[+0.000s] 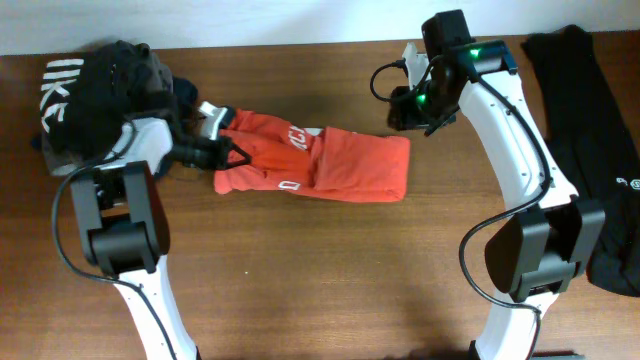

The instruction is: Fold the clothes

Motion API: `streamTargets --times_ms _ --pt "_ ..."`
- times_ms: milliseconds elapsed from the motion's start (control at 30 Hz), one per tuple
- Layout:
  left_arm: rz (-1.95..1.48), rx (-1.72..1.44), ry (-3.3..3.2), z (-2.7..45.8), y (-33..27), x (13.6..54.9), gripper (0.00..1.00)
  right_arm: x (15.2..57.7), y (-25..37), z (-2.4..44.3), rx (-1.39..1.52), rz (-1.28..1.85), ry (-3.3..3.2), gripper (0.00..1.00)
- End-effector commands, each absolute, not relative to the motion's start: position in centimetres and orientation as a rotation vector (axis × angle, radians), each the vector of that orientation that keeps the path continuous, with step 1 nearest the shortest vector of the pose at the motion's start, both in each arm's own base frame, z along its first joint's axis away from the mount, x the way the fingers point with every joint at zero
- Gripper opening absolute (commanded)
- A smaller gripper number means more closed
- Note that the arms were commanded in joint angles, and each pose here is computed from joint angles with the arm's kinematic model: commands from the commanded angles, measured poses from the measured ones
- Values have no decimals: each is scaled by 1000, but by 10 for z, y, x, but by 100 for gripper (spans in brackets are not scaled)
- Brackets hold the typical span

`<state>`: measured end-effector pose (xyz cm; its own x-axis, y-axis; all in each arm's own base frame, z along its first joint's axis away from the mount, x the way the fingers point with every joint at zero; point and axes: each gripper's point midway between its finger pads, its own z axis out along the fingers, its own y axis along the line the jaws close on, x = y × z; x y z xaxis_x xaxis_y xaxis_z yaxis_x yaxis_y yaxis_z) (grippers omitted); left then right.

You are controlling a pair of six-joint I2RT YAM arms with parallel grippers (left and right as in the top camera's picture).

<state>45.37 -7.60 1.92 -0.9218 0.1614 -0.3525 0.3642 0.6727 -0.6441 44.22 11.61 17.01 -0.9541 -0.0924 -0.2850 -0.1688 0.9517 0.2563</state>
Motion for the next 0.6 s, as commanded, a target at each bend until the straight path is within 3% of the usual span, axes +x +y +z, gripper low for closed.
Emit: streamTargets --times_ms 0,167,367,567 --pt "-1041 327 2591 55 -41 472 1 448 115 171 -142 394 2818 4" --pt "-948 328 2594 88 -27 477 1 450 135 137 -144 571 2843 4" --pt "-909 387 2598 96 -41 476 1 432 190 92 -208 1064 2831 4" --pt "-901 444 2572 108 -57 478 1 405 191 45 -98 1086 2954 4"
